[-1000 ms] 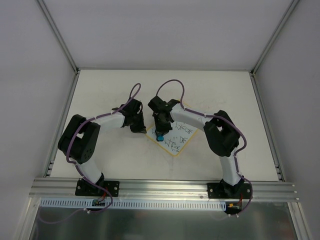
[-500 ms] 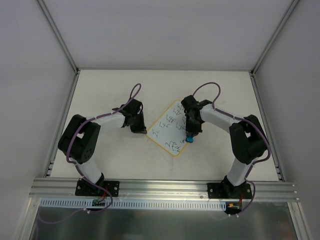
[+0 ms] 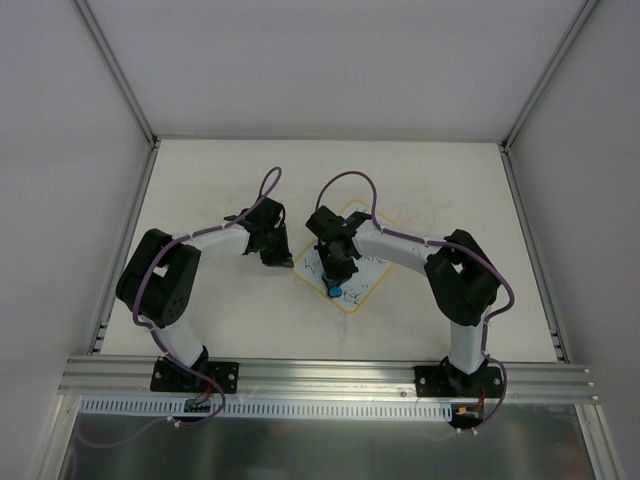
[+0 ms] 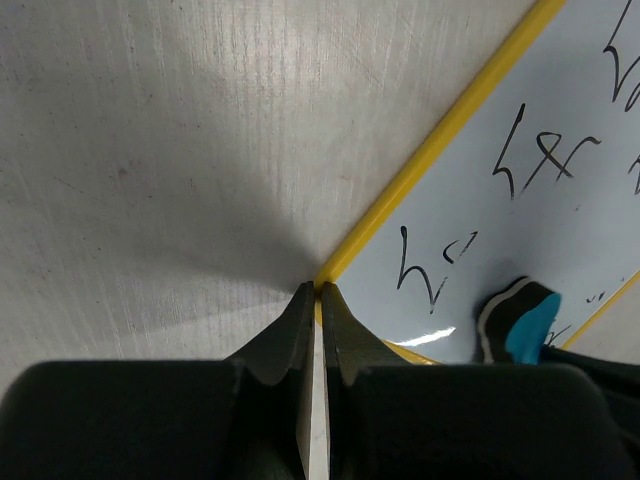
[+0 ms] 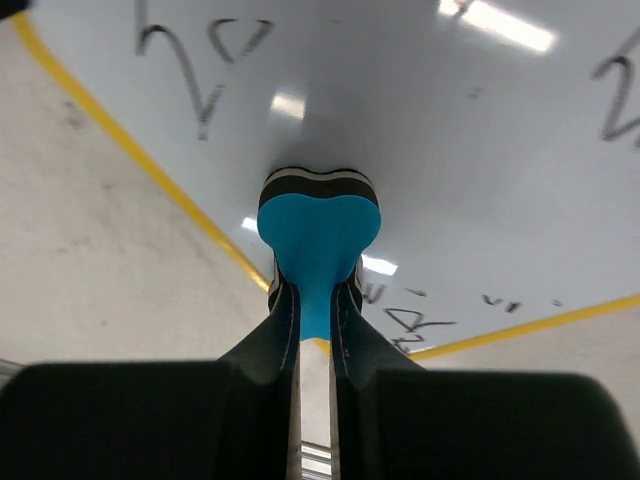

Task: Erase the whiteboard

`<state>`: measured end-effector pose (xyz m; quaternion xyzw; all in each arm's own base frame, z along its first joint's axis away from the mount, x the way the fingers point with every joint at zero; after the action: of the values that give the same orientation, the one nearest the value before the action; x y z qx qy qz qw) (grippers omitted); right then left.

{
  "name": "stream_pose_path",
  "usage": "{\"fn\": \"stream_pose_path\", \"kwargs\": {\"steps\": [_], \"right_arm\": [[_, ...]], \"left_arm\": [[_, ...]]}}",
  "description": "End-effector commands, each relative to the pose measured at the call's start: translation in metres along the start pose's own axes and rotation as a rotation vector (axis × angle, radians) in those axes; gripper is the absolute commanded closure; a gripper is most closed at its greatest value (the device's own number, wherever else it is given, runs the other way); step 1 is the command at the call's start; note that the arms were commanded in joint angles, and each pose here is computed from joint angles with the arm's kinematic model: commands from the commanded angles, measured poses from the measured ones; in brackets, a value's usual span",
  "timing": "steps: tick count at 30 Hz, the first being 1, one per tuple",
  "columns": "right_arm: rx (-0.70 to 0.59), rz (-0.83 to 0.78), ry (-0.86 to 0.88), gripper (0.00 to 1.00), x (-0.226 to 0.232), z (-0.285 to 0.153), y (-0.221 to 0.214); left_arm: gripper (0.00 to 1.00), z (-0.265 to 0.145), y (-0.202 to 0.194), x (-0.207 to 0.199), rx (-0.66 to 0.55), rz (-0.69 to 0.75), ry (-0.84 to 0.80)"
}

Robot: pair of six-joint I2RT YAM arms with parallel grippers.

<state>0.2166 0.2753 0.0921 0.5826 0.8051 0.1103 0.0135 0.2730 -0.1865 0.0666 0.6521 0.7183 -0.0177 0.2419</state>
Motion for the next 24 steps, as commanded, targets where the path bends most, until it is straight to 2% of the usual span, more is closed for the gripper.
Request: {"fn": "stream_pose_path", "kwargs": {"steps": [1,6,14,18,24], "right_arm": [[-0.017,-0.042,0.088,1.00,0.030,-0.001,0.009],[-0.021,-0.030,0.047,1.00,0.034,0.008,0.007],[-0.048,0.151,-0.177,1.00,-0.052,0.005,-0.017],[-0.021,0.273,-0.201,1.00,-0.095,0.004,-0.027],[-0.038,0.304,-0.199,1.00,-0.111,0.001,-0.029]], "left_arm": [[1.00,0.008,-0.041,0.033,0.172,-0.031,0.163],[1.00,0.009,-0.042,0.035,0.175,-0.035,0.171],[1.00,0.007,-0.041,0.039,0.159,-0.027,0.190],[1.00,0.007,-0.041,0.038,0.161,-0.035,0.187],[1.00,0.008,-0.038,0.034,0.163,-0.037,0.167]]}}
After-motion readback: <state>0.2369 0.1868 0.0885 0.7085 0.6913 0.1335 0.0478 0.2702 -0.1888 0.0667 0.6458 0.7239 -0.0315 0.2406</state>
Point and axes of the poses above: each gripper's point midway between its finger pads, its own z axis out along the fingers, its own x axis along the line the jaws close on, y = z × x, the point moved 6 cm from there along -z, back along the fingers, and after that the axes turned 1 degree about z, right-handed, at the moved point
